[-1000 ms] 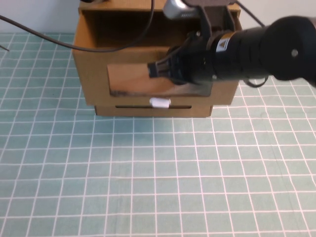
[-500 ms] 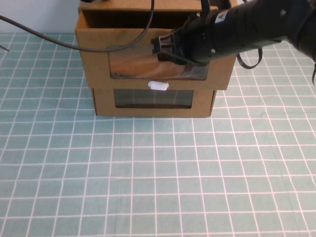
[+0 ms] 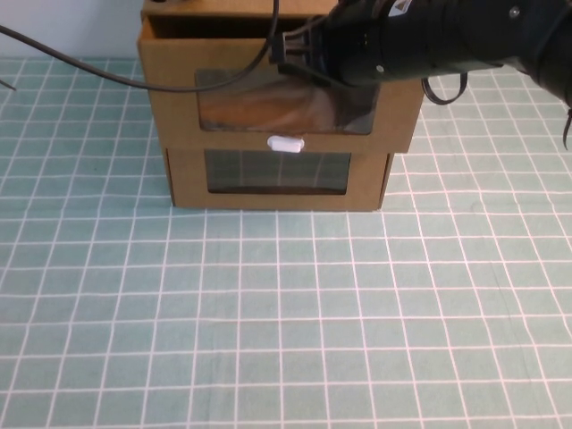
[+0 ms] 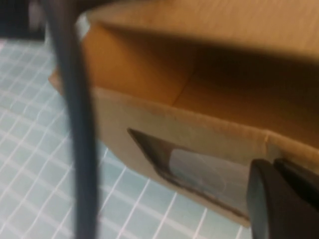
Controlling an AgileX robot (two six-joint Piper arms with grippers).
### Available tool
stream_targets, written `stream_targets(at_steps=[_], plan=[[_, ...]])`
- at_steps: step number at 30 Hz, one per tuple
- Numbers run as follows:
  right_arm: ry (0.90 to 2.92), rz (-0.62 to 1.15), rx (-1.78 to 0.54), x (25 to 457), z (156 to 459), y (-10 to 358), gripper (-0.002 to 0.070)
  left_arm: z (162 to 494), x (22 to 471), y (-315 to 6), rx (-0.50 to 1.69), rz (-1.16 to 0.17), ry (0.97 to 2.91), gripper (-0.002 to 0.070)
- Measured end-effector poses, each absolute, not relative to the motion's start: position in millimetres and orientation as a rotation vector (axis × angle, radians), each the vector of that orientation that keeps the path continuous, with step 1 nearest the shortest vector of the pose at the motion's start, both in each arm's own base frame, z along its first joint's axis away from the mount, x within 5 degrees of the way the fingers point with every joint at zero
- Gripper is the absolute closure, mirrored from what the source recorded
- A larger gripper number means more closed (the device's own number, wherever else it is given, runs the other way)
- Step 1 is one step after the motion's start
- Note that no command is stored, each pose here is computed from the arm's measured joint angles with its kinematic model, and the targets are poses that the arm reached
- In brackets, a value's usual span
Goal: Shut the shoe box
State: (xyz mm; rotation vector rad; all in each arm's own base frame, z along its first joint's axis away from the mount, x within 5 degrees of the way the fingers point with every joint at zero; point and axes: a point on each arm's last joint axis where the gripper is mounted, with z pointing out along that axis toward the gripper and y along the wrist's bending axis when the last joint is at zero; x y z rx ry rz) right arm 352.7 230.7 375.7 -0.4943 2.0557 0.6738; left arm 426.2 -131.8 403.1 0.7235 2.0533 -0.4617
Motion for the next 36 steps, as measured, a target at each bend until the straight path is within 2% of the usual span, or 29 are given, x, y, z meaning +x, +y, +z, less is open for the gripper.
stream_targets(at_steps=[7, 22, 25, 29, 32, 36], plan=[[1.98, 0.657, -0.419, 371, 366, 235, 0.0687, 403, 426, -132, 0.723, -0.462, 2.054, 0.068], [2.016, 0.642, -0.336, 396, 342, 224, 0.0689, 405, 426, -132, 0.719, -0.472, 2.051, 0.068], [2.02, 0.649, -0.379, 384, 357, 219, 0.0689, 406, 425, -132, 0.728, -0.465, 2.057, 0.068], [1.998, 0.669, -0.46, 349, 402, 205, 0.0688, 416, 415, -129, 0.751, -0.456, 2.057, 0.068], [2.002, 0.649, -0.548, 316, 431, 190, 0.0688, 431, 400, -124, 0.779, -0.438, 2.054, 0.068], [2.071, 0.603, -0.597, 273, 450, 167, 0.0688, 458, 370, -116, 0.773, -0.405, 2.0, 0.068]])
